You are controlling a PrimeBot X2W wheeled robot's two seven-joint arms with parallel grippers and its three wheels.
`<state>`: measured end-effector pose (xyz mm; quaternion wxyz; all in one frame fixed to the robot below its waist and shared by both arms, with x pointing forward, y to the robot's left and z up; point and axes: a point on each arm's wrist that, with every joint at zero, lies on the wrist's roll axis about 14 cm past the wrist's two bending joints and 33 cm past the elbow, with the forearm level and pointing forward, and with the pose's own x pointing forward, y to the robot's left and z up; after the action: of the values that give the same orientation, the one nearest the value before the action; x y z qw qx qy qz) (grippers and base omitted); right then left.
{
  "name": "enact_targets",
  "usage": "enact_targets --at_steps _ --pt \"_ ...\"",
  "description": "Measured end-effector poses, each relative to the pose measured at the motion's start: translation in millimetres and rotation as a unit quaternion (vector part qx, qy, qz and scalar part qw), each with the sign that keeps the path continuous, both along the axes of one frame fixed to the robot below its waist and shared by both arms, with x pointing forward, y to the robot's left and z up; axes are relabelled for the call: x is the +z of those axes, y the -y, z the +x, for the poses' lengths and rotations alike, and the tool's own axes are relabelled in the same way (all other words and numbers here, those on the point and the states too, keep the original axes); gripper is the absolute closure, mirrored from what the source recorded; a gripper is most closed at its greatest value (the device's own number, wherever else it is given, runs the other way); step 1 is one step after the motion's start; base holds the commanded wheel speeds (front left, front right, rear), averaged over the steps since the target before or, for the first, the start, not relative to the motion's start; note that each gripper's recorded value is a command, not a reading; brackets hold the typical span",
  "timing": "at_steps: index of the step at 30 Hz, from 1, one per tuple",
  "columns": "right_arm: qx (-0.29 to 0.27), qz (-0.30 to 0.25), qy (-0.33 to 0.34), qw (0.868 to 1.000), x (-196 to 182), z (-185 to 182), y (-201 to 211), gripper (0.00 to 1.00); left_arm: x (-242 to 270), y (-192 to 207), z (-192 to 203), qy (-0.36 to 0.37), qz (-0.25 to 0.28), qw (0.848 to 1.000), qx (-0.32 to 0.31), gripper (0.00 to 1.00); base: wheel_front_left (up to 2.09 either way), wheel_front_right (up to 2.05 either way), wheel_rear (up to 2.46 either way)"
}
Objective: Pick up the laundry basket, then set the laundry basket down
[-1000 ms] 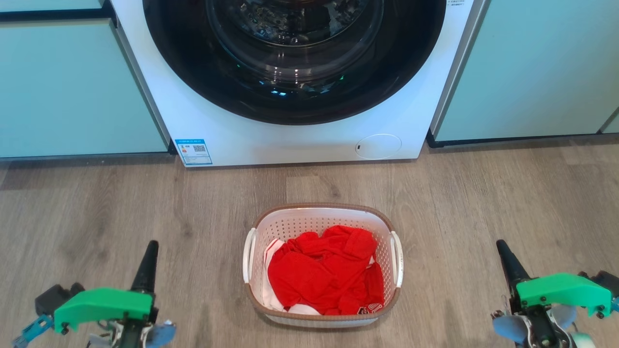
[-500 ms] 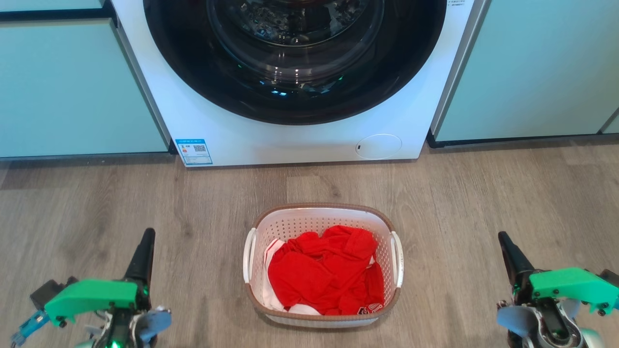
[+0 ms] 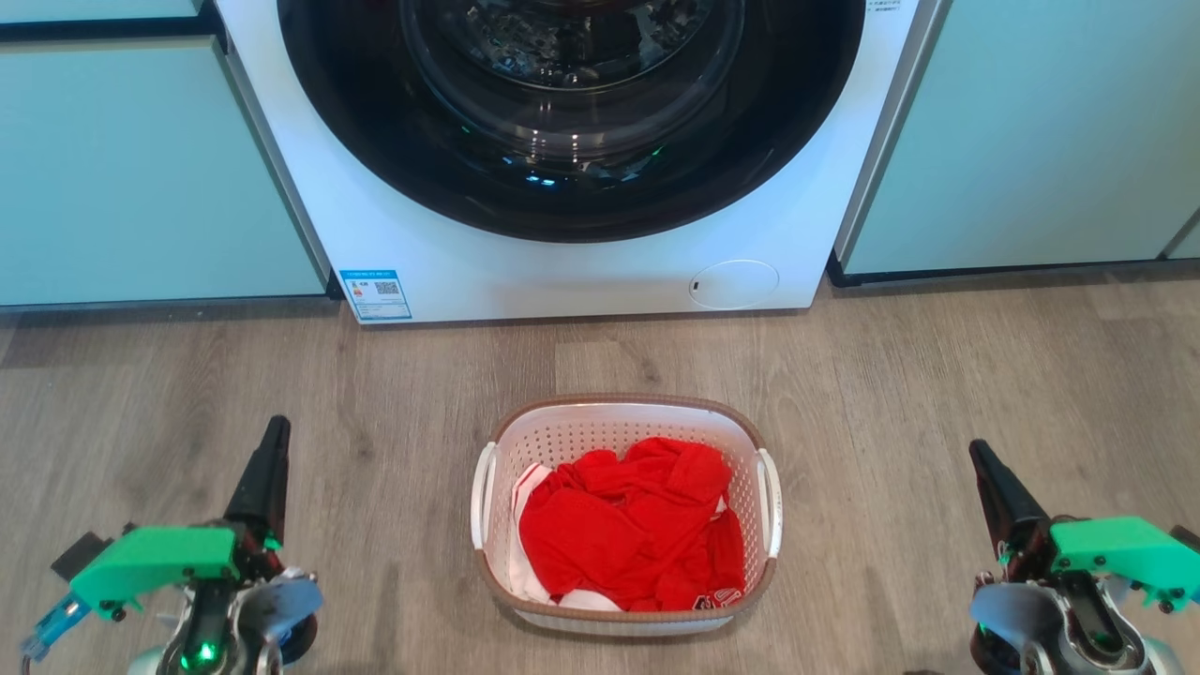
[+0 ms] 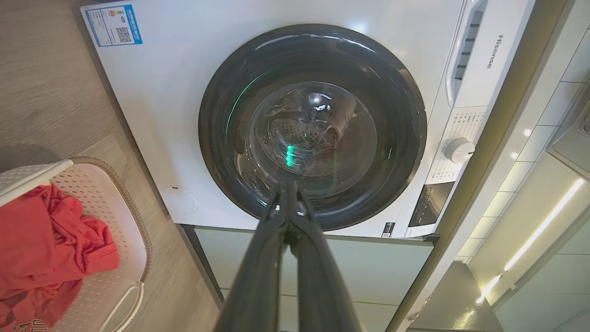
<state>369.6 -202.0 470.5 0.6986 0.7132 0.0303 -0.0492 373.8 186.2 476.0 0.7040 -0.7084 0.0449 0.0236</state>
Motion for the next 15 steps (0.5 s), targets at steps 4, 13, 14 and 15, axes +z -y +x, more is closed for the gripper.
enact_targets --at_steps 4,13,14,15 --pt "0.001 0.000 0.009 1.000 5.8 4.2 -0.4 1.00 1.9 -0.2 1.4 0.003 0.000 1.000 0.000 1.00 0.00 0.00 0.00" --pt "0.000 0.000 0.010 1.000 6.7 4.7 0.3 1.00 1.9 -0.3 1.4 0.003 -0.001 1.000 0.001 1.00 0.00 0.00 0.00" --pt "0.000 0.000 0.010 1.000 6.7 4.7 0.5 1.00 1.9 -0.4 1.4 0.003 -0.001 1.000 0.001 1.00 0.00 0.00 0.00" --pt "0.000 0.000 0.010 1.000 6.7 4.7 0.6 1.00 1.9 -0.4 1.4 0.003 -0.001 1.000 0.001 1.00 0.00 0.00 0.00"
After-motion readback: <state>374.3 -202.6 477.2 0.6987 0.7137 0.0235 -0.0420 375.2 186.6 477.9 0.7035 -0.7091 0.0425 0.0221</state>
